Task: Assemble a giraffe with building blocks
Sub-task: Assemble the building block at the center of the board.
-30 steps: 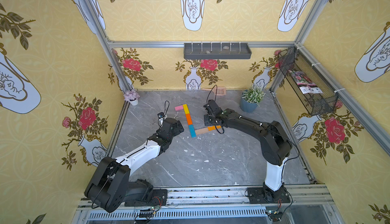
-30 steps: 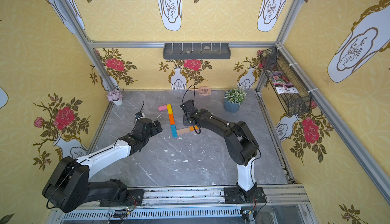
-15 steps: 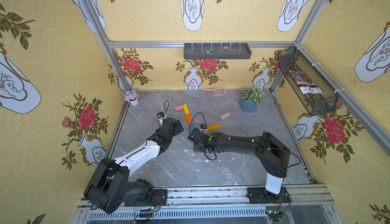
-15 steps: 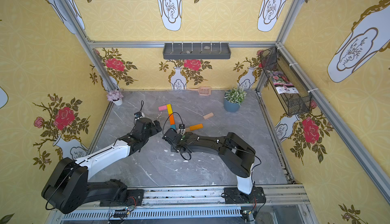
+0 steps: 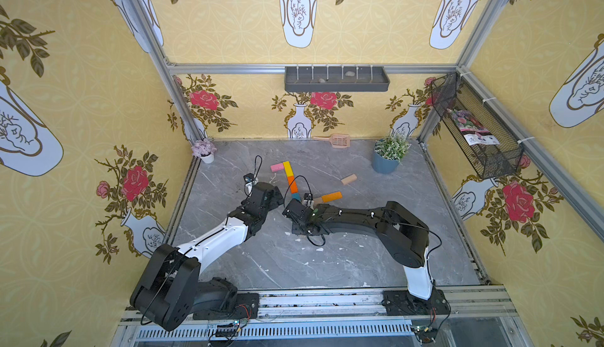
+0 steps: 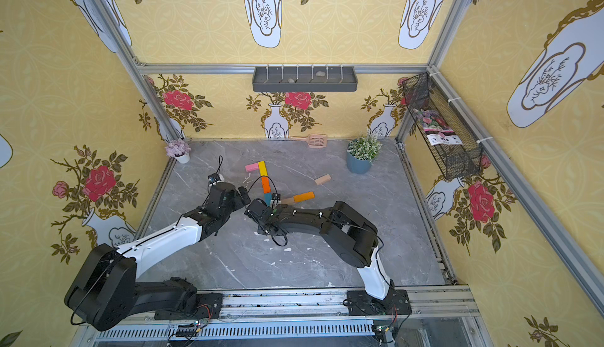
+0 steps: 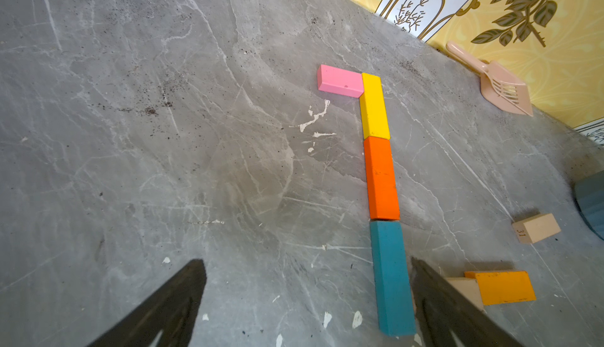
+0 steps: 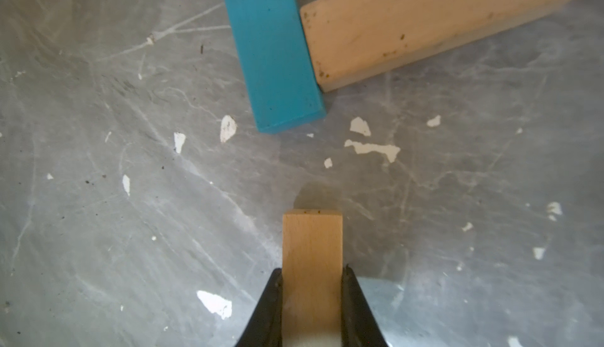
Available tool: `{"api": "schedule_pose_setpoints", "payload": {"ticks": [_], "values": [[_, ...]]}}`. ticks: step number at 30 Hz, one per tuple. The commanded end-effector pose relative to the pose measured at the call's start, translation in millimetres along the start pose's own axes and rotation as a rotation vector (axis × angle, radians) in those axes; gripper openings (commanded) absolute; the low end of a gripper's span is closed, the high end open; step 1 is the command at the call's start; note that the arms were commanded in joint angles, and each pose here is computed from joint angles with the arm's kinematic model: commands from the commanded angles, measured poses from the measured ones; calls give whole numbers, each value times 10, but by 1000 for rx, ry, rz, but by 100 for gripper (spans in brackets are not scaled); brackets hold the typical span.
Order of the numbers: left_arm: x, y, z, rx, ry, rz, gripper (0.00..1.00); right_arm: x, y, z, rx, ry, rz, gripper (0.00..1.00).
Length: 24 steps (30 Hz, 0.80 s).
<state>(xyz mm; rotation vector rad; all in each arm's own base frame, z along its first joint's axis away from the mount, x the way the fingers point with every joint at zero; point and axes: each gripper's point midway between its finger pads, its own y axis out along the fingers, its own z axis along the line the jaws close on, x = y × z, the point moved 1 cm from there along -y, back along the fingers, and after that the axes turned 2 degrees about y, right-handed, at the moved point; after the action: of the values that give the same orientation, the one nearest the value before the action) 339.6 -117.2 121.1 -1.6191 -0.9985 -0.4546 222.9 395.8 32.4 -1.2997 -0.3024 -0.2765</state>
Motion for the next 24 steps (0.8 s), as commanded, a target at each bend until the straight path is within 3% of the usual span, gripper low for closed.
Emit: {"api": "schedule_pose_setpoints", "payload": {"ticks": [1,24], "values": [[14,8,-2,4,10,-4,99,2,35,-9,-4,9,9,24],[40,-14,3,4,15,-15,99,67,146,-15,17,18,26,26]]}}
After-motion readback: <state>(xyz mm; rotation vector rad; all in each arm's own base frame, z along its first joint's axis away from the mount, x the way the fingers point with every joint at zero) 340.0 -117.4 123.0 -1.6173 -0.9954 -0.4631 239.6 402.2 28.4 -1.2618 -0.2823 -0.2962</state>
